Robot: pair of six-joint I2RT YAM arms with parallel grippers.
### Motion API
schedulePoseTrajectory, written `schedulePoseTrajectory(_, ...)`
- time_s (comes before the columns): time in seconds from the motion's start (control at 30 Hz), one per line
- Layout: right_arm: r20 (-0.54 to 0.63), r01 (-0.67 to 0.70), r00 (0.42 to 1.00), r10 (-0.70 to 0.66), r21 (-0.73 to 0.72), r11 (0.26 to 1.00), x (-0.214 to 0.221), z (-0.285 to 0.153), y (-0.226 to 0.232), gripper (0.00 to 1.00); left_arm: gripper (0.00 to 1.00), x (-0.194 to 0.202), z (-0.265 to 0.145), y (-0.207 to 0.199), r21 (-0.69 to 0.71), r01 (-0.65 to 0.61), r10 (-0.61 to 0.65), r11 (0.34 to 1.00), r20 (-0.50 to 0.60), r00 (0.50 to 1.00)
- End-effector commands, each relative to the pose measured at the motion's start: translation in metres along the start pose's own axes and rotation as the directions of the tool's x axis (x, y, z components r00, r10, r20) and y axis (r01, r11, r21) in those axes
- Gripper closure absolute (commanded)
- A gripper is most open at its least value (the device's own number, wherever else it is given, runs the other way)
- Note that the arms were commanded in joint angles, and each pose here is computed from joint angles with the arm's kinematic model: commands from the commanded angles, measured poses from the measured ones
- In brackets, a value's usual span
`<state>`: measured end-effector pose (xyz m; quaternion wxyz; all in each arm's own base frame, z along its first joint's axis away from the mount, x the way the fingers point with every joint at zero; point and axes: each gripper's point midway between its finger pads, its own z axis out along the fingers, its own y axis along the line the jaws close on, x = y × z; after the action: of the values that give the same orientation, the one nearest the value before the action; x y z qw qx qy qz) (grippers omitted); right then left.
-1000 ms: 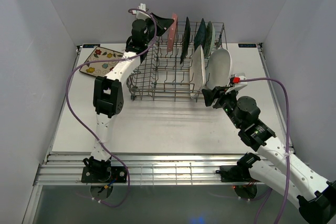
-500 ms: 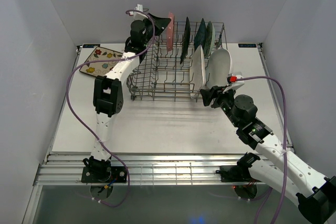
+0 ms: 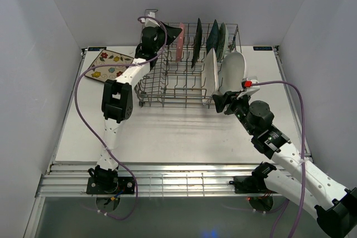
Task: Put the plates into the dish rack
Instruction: Insert the plate into the dish rack.
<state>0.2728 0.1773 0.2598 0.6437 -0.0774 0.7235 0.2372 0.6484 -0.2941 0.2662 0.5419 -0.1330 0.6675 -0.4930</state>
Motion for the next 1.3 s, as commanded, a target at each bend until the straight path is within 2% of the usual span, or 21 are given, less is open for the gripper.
schedulePoseTrajectory(0.0, 0.090, -0.009, 0.996, 0.011, -0.033, 0.999, -0.035, -0.003, 0.011, 0.32, 1.00, -0.043, -0.007, -0.052, 0.112, -0.083, 0.070, 0.990, 0.113, 0.991)
schedulePoseTrajectory(0.13, 0.086, -0.005, 0.996, 0.008, -0.035, 0.999, -0.034, -0.003, 0.011, 0.32, 0.93, -0.040, -0.006, -0.059, 0.127, -0.111, 0.096, 0.986, 0.112, 0.989)
schedulePoseTrajectory(0.27, 0.087, -0.005, 0.996, 0.008, -0.032, 0.999, -0.035, -0.004, 0.010, 0.32, 0.68, -0.041, -0.006, -0.063, 0.152, -0.119, 0.103, 0.981, 0.112, 0.988)
schedulePoseTrajectory(0.3, 0.087, -0.005, 0.996, 0.008, -0.032, 0.999, -0.035, -0.004, 0.010, 0.32, 0.57, -0.040, -0.006, -0.065, 0.161, -0.121, 0.104, 0.980, 0.110, 0.988)
schedulePoseTrajectory(0.37, 0.084, -0.004, 0.996, 0.007, -0.032, 0.999, -0.034, -0.005, 0.010, 0.32, 0.49, -0.040, -0.006, -0.071, 0.184, -0.130, 0.110, 0.974, 0.114, 0.987)
schedulePoseTrajectory(0.4, 0.085, -0.005, 0.996, 0.007, -0.031, 1.000, -0.035, -0.005, 0.010, 0.32, 0.39, -0.041, -0.007, -0.073, 0.196, -0.133, 0.112, 0.972, 0.114, 0.987)
schedulePoseTrajectory(0.5, 0.086, -0.005, 0.996, 0.007, -0.030, 1.000, -0.037, -0.005, 0.010, 0.32, 0.24, -0.046, -0.008, -0.087, 0.234, -0.154, 0.128, 0.960, 0.123, 0.984)
schedulePoseTrajectory(0.53, 0.084, -0.005, 0.996, 0.007, -0.031, 1.000, -0.036, -0.006, 0.010, 0.32, 0.10, -0.049, -0.009, -0.093, 0.247, -0.165, 0.136, 0.955, 0.129, 0.982)
schedulePoseTrajectory(0.57, 0.084, -0.005, 0.996, 0.007, -0.031, 1.000, -0.037, -0.006, 0.010, 0.32, 0.04, -0.050, -0.011, -0.097, 0.253, -0.173, 0.144, 0.952, 0.131, 0.981)
schedulePoseTrajectory(0.83, 0.083, -0.006, 0.996, 0.008, -0.028, 1.000, -0.037, -0.007, 0.010, 0.32, 0.02, -0.062, -0.025, -0.131, 0.319, -0.257, 0.220, 0.912, 0.150, 0.964)
schedulePoseTrajectory(1.1, 0.077, -0.008, 0.997, 0.010, -0.033, 0.999, -0.036, -0.006, 0.011, 0.32, 0.02, -0.073, -0.038, -0.146, 0.314, -0.323, 0.277, 0.893, 0.182, 0.943)
schedulePoseTrajectory(1.27, 0.078, -0.014, 0.997, 0.017, -0.036, 0.999, -0.036, -0.008, 0.011, 0.32, 0.02, -0.068, -0.045, -0.160, 0.358, -0.311, 0.273, 0.880, 0.153, 0.950)
